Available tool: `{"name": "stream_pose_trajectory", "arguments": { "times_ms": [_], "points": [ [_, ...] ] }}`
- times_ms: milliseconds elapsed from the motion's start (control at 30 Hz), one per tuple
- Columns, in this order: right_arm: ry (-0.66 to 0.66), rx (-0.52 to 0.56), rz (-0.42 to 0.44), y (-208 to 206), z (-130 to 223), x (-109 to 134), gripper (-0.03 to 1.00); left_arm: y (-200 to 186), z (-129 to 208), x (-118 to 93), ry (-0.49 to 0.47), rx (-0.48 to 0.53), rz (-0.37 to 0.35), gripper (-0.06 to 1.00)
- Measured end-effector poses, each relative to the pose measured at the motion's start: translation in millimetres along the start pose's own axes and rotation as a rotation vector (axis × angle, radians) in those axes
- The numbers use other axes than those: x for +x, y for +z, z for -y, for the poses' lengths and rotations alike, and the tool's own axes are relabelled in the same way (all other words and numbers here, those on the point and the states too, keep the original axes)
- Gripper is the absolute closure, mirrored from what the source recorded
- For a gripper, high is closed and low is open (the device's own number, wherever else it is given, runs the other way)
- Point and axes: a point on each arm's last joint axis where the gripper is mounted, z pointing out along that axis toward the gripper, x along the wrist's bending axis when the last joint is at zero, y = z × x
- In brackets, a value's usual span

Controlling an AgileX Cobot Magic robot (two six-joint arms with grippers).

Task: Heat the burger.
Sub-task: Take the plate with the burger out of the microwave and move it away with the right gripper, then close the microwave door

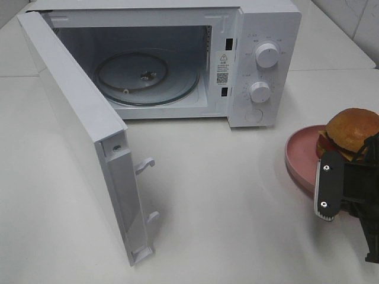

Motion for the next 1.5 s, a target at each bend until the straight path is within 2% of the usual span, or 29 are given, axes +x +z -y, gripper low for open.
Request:
{"name": "stream_pose_trajectory", "arguments": {
  "times_ms": [67, 167, 233, 400, 567, 667, 733, 767, 800, 833, 867, 900, 933, 967, 1000, 1033, 1067, 1100, 1167, 1200, 1267, 1300, 1333, 1367, 1433, 1467, 1500],
  "points": [
    [0.050, -0.038, 0.000, -0.3, -4.1, -1.5, 0.77, 0.0, 0.0, 0.0, 0.000, 0.000, 0.000, 0.94],
    [0.066, -0.047, 0.000, -0.3, -4.9, -1.7, 0.73, 0.0, 0.0, 0.0, 0.000, 0.000, 0.000, 0.94],
    [0.121, -0.075, 0.004, -2.2, -7.4, -2.9, 0.57, 0.0, 0.0, 0.0, 0.000, 0.000, 0.000, 0.94],
    [0.148, -0.102, 0.024, -7.3, -8.8, -5.4, 0.50, 0.0, 0.0, 0.0, 0.000, 0.000, 0.000, 0.94],
    [0.236, -0.245, 0.100, -30.7, -16.0, -13.8, 0.46, 0.0, 0.0, 0.0, 0.000, 0.000, 0.000, 0.94],
    [0.264, -0.271, 0.110, -34.9, -17.2, -15.1, 0.46, 0.0, 0.0, 0.0, 0.000, 0.000, 0.000, 0.94],
    [0.403, -0.353, 0.148, -50.4, -20.2, -22.2, 0.46, 0.0, 0.0, 0.0, 0.000, 0.000, 0.000, 0.94],
    [0.403, -0.353, 0.148, -50.4, -20.2, -22.2, 0.46, 0.0, 0.0, 0.0, 0.000, 0.000, 0.000, 0.94],
    [0.456, -0.371, 0.161, -54.7, -20.8, -26.0, 0.46, 0.0, 0.0, 0.0, 0.000, 0.000, 0.000, 0.94],
    [0.586, -0.392, 0.181, -62.5, -21.1, -34.5, 0.46, 0.0, 0.0, 0.0, 0.000, 0.000, 0.000, 0.94],
    [0.586, -0.392, 0.181, -62.5, -21.1, -34.5, 0.46, 0.0, 0.0, 0.0, 0.000, 0.000, 0.000, 0.94],
    [0.744, -0.400, 0.204, -70.7, -20.4, -45.6, 0.46, 0.0, 0.0, 0.0, 0.000, 0.000, 0.000, 0.94],
    [0.744, -0.400, 0.204, -70.7, -20.4, -45.6, 0.46, 0.0, 0.0, 0.0, 0.000, 0.000, 0.000, 0.94],
    [0.837, -0.394, 0.212, -74.6, -19.0, -50.8, 0.46, 0.0, 0.0, 0.0, 0.000, 0.000, 0.000, 0.94],
    [0.991, -0.356, 0.222, -79.6, -14.8, -57.6, 0.46, 0.0, 0.0, 0.0, 0.000, 0.000, 0.000, 0.94],
    [0.991, -0.356, 0.222, -79.6, -14.8, -57.6, 0.46, 0.0, 0.0, 0.0, 0.000, 0.000, 0.000, 0.94],
    [1.112, -0.306, 0.218, -82.5, -11.2, -61.3, 0.46, 0.0, 0.0, 0.0, 0.000, 0.000, 0.000, 0.94],
    [1.112, -0.306, 0.218, -82.5, -11.2, -61.3, 0.46, 0.0, 0.0, 0.0, 0.000, 0.000, 0.000, 0.94],
    [1.218, -0.229, 0.184, -82.5, -7.0, -58.8, 0.46, 0.0, 0.0, 0.0, 0.000, 0.000, 0.000, 0.94],
    [1.218, -0.229, 0.184, -82.5, -7.0, -58.8, 0.46, 0.0, 0.0, 0.0, 0.000, 0.000, 0.000, 0.94],
    [1.261, -0.174, 0.121, -81.1, -6.2, -52.1, 0.46, 0.0, 0.0, 0.0, 0.000, 0.000, 0.000, 0.94],
    [1.261, -0.174, 0.121, -81.1, -6.2, -52.1, 0.46, 0.0, 0.0, 0.0, 0.000, 0.000, 0.000, 0.94],
    [1.259, -0.152, 0.064, -80.6, -7.7, -47.5, 0.45, 0.0, 0.0, 0.0, 0.000, 0.000, 0.000, 0.94],
    [1.259, -0.152, 0.064, -80.6, -7.7, -47.5, 0.45, 0.0, 0.0, 0.0, 0.000, 0.000, 0.000, 0.94],
    [1.251, -0.125, -0.030, -81.1, -11.0, -40.8, 0.43, 0.0, 0.0, 0.0, 0.000, 0.000, 0.000, 0.94],
    [1.251, -0.125, -0.030, -81.1, -11.0, -40.8, 0.43, 0.0, 0.0, 0.0, 0.000, 0.000, 0.000, 0.94],
    [1.240, -0.102, -0.097, -82.8, -13.4, -37.0, 0.40, 0.0, 0.0, 0.0, 0.000, 0.000, 0.000, 0.94]
  ]
}}
